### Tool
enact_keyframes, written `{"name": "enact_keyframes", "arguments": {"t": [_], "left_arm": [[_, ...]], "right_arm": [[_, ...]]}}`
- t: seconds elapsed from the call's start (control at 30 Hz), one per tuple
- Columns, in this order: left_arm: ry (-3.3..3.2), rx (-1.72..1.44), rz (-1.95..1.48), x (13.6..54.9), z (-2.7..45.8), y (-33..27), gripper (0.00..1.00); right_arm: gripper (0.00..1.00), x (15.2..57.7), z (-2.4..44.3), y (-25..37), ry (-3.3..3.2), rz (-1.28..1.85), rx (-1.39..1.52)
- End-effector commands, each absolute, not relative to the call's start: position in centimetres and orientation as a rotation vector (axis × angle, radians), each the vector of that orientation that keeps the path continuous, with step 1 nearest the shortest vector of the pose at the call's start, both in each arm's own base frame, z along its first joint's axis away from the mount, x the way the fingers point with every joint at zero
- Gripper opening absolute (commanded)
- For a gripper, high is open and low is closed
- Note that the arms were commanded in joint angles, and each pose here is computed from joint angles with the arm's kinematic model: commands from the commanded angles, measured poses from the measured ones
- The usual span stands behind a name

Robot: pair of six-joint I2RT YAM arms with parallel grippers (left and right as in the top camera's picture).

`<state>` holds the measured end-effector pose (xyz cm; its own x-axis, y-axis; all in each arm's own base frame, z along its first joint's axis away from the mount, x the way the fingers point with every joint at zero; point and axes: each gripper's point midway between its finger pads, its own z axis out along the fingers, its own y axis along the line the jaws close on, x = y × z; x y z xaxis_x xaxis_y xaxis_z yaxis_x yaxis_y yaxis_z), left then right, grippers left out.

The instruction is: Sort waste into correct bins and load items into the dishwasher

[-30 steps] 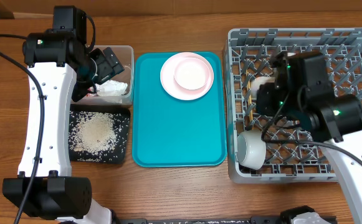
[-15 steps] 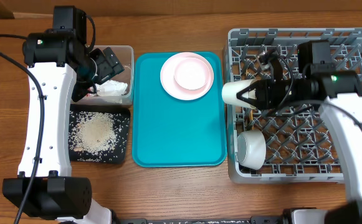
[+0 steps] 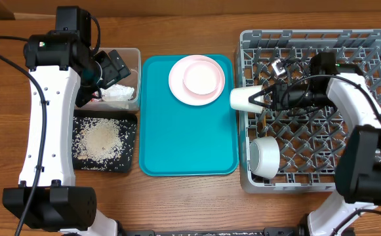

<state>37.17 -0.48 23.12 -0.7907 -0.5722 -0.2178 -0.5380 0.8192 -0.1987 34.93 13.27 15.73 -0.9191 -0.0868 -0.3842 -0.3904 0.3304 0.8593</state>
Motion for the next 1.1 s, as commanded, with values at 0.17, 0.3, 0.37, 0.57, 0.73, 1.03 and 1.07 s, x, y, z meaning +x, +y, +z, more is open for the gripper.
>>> {"name": "enact_keyframes", "arguments": {"t": [0.17,0.3,0.37,0.57,0.73,1.03,1.07], "left_arm": [[2.717,-0.839,-0.194,37.3,23.8,-0.7,1.00],[2.717,-0.839,-0.194,37.3,23.8,-0.7,1.00],[2.717,-0.839,-0.194,37.3,23.8,-0.7,1.00],[2.717,-0.839,-0.194,37.3,23.8,-0.7,1.00],[2.717,-0.839,-0.194,37.3,23.8,-0.7,1.00],[2.717,-0.839,-0.194,37.3,23.8,-0.7,1.00],[2.717,-0.839,-0.194,37.3,23.8,-0.7,1.00]], "right_arm": [[0.18,33.8,12.7,12.6,2.422,1.552,-0.519],[0.21,32.9,11.6,12.1,2.525,1.499,-0.527],[0.21,32.5,11.2,11.7,2.571,1.479,-0.525],[0.26,31.4,11.3,9.5,2.654,1.504,-0.385],[0.27,31.0,12.0,7.5,2.667,1.535,-0.242],[0.24,32.5,16.5,5.7,2.587,1.437,-0.134],[0.23,33.0,17.2,5.7,2.576,1.413,-0.131]]}}
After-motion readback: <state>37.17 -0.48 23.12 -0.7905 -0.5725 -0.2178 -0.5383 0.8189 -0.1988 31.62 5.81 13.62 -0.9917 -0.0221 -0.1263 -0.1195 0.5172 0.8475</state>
